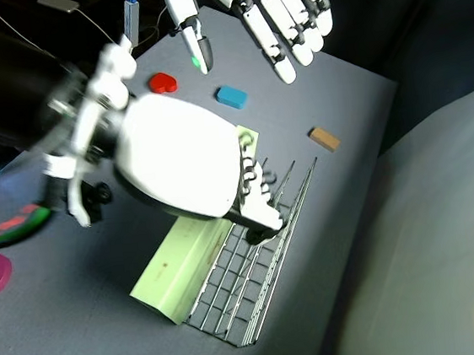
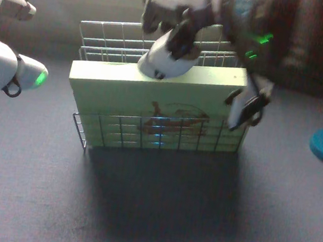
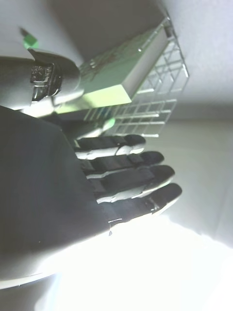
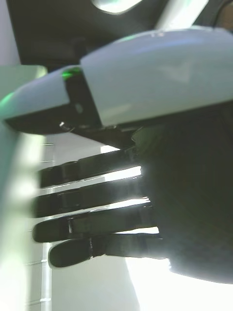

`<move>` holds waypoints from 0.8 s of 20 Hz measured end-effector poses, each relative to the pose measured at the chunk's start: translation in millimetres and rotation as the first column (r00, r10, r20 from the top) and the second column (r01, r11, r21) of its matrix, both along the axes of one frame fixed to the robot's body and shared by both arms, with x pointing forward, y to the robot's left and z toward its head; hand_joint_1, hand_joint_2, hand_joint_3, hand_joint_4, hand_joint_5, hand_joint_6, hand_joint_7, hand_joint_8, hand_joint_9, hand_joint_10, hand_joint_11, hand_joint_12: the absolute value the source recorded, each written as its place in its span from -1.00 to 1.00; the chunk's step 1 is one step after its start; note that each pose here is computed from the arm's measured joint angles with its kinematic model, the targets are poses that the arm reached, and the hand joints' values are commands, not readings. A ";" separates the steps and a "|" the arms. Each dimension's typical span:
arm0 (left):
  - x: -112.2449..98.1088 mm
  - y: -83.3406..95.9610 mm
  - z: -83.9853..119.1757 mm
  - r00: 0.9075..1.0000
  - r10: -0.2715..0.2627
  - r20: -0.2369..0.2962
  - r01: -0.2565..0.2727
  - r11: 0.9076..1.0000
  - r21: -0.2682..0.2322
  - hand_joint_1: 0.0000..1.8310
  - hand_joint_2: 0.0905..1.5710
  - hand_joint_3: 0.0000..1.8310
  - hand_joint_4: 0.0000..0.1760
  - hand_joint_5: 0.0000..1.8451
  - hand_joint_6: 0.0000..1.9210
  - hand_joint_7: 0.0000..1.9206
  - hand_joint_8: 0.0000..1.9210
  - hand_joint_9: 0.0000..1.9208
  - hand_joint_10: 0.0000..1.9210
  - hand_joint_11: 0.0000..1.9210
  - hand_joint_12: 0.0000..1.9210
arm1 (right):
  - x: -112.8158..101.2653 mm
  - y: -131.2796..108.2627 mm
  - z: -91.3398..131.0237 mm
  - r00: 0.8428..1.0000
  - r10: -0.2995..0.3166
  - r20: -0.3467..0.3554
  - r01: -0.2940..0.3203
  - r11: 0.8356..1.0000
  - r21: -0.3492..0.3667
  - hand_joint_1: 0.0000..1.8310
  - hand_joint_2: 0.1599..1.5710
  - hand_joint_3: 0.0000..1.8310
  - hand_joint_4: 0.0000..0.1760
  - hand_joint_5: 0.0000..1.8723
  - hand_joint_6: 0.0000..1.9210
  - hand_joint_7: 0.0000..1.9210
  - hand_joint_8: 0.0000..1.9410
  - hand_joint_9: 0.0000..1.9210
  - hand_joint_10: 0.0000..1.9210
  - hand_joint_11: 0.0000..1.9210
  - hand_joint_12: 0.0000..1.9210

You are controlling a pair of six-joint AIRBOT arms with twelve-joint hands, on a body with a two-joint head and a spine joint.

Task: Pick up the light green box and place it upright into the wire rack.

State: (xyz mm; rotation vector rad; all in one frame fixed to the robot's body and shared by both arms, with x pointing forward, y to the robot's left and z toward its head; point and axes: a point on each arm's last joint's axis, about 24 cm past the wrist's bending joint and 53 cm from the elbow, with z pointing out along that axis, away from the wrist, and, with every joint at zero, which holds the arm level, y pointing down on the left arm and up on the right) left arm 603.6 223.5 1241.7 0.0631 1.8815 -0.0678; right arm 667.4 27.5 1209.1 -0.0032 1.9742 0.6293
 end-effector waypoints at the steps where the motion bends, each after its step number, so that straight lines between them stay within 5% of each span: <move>1: -0.5 -0.9 -0.2 1.000 0.001 -0.002 -0.001 1.000 -0.009 -1.00 0.51 -1.00 -0.29 -0.67 -1.00 -0.67 -1.00 -0.69 -1.00 -1.00 -0.30 | -1.6 -6.5 9.2 0.999 0.002 0.032 -0.002 1.000 0.004 -0.29 0.32 -1.00 -1.00 -0.43 -1.00 -0.35 -1.00 -0.42 -0.92 -0.86 0.29; 5: -3.1 -5.9 -2.4 1.000 -0.009 -0.013 0.008 0.999 -0.036 -0.99 0.51 -1.00 -0.29 -0.67 -1.00 -0.66 -1.00 -0.69 -1.00 -1.00 -0.30 | -18.2 -46.3 43.2 0.987 0.017 0.161 -0.017 1.000 -0.004 -0.31 0.30 -1.00 -1.00 -0.44 -1.00 -0.36 -1.00 -0.43 -0.94 -0.87 0.28; 11: -7.8 -38.0 -9.1 0.996 -0.076 -0.037 0.074 0.996 -0.051 -0.92 0.50 -1.00 -0.29 -0.63 -0.99 -0.58 -0.98 -0.62 -0.98 -1.00 -0.25 | -61.4 -94.0 45.6 0.991 0.030 0.131 -0.035 0.999 0.036 -0.39 0.40 -0.99 -1.00 -0.35 -0.97 -0.26 -0.97 -0.35 -0.92 -0.76 0.36; 12: -7.7 -44.3 -8.8 0.995 -0.089 -0.036 0.087 0.995 -0.051 -0.82 0.49 -1.00 -0.73 -0.46 -0.98 -0.42 -0.98 -0.49 -0.97 -0.96 -0.13 | -67.3 -98.8 41.5 0.994 0.031 0.103 -0.037 0.998 0.052 -0.40 0.45 -1.00 -1.00 -0.18 -0.93 -0.12 -0.88 -0.32 -0.41 -0.58 0.53; 13: -7.5 -49.4 -8.3 0.995 -0.098 -0.034 0.096 0.994 -0.051 -0.76 0.51 -1.00 -1.00 -0.21 -0.94 -0.23 -0.96 -0.29 -0.92 -0.81 -0.03 | -72.5 -103.1 38.1 0.996 0.033 0.082 -0.039 0.997 0.069 -0.39 0.48 -1.00 -1.00 -0.11 -0.60 -0.12 -0.40 -0.29 0.23 -0.42 0.80; 14: -7.9 -55.0 -8.7 0.994 -0.106 -0.037 0.104 0.993 -0.061 -0.71 0.52 -1.00 -1.00 -0.12 -0.67 -0.13 -0.84 -0.24 -0.52 -0.62 0.12 | -75.6 -109.3 36.9 0.997 0.028 0.067 -0.034 0.996 0.087 -0.38 0.51 -1.00 -1.00 -0.19 0.04 -0.16 0.17 -0.17 0.68 -0.22 0.96; 15: -9.5 -61.6 -9.3 0.992 -0.117 -0.040 0.114 0.991 -0.063 -0.65 0.54 -1.00 -1.00 -0.29 0.09 -0.24 -0.06 -0.31 0.31 -0.45 0.49 | -77.2 -114.0 38.3 0.998 0.029 0.063 -0.036 0.994 0.104 -0.37 0.53 -1.00 -1.00 -0.20 0.59 -0.14 0.68 0.05 0.94 0.12 0.99; 16: -10.4 -65.1 -9.9 0.992 -0.120 -0.043 0.117 0.991 -0.068 -0.59 0.55 -1.00 -1.00 -0.41 0.69 -0.33 0.63 -0.31 0.86 -0.29 0.90 | -77.6 -115.6 40.6 0.997 0.035 0.072 -0.043 0.993 0.110 -0.33 0.53 -1.00 -1.00 -0.18 0.92 -0.05 0.94 0.25 0.99 0.45 1.00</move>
